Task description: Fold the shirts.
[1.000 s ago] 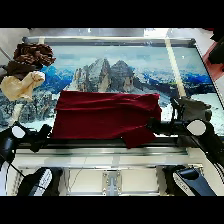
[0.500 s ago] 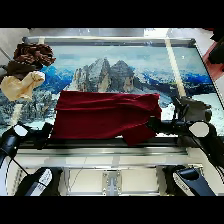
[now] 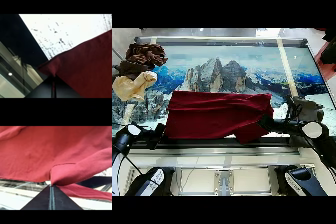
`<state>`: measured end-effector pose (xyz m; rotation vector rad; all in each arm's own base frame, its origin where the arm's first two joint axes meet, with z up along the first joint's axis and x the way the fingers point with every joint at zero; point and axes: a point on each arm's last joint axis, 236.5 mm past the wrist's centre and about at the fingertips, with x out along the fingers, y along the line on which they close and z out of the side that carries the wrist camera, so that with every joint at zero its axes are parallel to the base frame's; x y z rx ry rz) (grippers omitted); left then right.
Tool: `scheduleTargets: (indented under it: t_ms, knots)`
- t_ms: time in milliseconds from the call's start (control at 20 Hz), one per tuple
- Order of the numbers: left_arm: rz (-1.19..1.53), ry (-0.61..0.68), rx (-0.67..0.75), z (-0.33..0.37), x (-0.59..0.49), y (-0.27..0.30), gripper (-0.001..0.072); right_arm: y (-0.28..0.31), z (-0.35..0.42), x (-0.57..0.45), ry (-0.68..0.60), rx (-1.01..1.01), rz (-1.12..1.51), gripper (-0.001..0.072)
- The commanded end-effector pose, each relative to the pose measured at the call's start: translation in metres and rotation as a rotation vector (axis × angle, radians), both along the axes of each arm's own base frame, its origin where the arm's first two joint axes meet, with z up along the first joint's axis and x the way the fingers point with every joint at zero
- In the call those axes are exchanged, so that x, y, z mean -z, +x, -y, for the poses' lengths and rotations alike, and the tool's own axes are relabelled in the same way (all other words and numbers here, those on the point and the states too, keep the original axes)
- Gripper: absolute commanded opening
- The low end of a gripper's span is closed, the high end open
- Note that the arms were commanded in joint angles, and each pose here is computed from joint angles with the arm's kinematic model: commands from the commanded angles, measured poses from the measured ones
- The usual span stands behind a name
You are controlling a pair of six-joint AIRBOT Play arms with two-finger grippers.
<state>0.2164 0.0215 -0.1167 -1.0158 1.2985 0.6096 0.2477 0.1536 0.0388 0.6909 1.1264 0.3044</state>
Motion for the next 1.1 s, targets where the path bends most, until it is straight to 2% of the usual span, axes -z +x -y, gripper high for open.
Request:
scheduleTargets:
  t_ms: [0,200,350,500,650,850,900,950,1000,1050]
  knots:
    - [0.036,0.014,-0.013,-0.004,-0.001,0.009,0.0008,0.002,-0.001,-0.003,0.013,0.008,0.008,0.002]
    - [0.161,-0.072,0.036,0.017,-0.024,0.038,0.0007,0.004,-0.004,-0.009,0.033,0.016,0.024,0.0019]
    - [0.428,-0.101,0.137,0.032,-0.096,0.086,0.0007,-0.002,-0.006,-0.027,0.06,0.014,0.074,0.0019]
    - [0.672,0.005,0.226,0.031,-0.19,0.104,0.0007,-0.01,0.003,-0.052,0.081,0.075,0.138,0.0019]
    - [0.853,0.126,0.241,0.023,-0.263,0.109,0.0006,-0.016,0.014,-0.057,0.051,0.114,0.163,0.0018]
    - [0.814,0.121,0.319,0.032,-0.26,0.101,0.0006,-0.028,0.03,-0.033,-0.074,0.078,0.099,0.0022]
    - [0.803,0.122,0.335,0.033,-0.257,0.098,0.0006,-0.029,0.04,-0.024,-0.131,0.082,0.084,0.0062]
    - [0.801,0.125,0.344,0.034,-0.257,0.098,0.0007,-0.034,0.05,-0.009,-0.17,0.111,0.026,0.0253]
    - [0.801,0.126,0.346,0.034,-0.257,0.098,0.0007,-0.042,0.054,0.011,-0.188,0.12,-0.05,0.0333]
    - [0.801,0.132,0.352,0.033,-0.256,0.098,0.0007,-0.05,0.053,0.034,-0.189,0.116,-0.121,0.0333]
